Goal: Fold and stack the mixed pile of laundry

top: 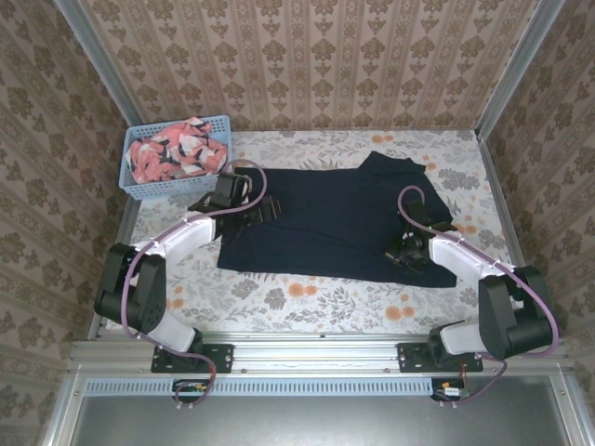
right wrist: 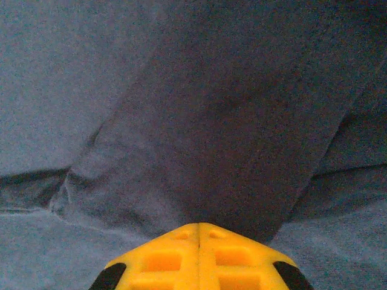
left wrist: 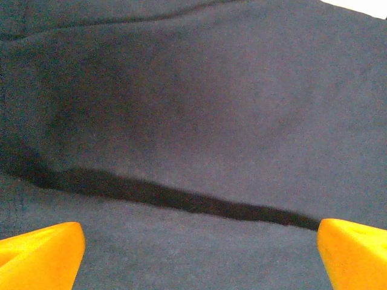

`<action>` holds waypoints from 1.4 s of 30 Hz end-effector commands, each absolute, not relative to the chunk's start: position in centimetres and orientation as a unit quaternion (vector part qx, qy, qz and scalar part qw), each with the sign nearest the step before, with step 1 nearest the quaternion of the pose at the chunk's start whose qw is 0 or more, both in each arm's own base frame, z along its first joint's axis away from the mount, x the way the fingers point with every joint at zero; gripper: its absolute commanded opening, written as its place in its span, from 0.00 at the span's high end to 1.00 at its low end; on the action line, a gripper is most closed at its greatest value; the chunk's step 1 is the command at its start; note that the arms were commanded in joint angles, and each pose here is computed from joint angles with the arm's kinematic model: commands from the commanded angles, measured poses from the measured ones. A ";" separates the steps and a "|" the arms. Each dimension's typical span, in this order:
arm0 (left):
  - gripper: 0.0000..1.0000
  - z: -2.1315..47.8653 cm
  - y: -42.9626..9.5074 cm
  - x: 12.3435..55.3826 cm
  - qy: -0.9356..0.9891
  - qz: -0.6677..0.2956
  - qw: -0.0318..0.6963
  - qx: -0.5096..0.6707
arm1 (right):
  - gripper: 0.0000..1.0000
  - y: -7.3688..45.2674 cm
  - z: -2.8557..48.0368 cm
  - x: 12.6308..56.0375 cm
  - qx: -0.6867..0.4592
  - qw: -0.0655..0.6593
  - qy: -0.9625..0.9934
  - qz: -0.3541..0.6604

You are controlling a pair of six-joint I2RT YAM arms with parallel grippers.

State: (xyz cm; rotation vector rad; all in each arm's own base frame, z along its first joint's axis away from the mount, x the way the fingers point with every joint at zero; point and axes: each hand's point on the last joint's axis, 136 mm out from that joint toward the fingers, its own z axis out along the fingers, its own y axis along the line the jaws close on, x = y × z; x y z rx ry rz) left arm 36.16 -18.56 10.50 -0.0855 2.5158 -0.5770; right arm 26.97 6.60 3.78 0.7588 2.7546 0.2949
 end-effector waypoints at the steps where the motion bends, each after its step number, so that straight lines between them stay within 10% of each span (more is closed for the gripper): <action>1: 0.00 10.9 -18.2 35.9 0.934 -0.222 0.277 -0.040 | 1.00 6.3 4.3 27.1 0.255 0.140 0.953 0.088; 5: 0.00 10.9 -18.4 36.0 0.933 -0.225 0.278 -0.039 | 0.68 5.8 3.4 25.7 0.258 0.130 0.954 0.077; 16: 0.00 11.0 -18.4 35.8 0.932 -0.230 0.277 -0.042 | 0.63 5.5 2.3 25.3 0.261 0.125 0.955 0.069; 27: 0.00 11.4 -18.2 35.9 0.931 -0.229 0.282 -0.042 | 1.00 5.6 3.8 27.2 0.251 0.149 0.954 0.073; 42: 0.00 11.3 -18.5 36.1 0.930 -0.236 0.278 -0.041 | 1.00 7.3 7.8 37.4 0.196 0.223 0.951 0.084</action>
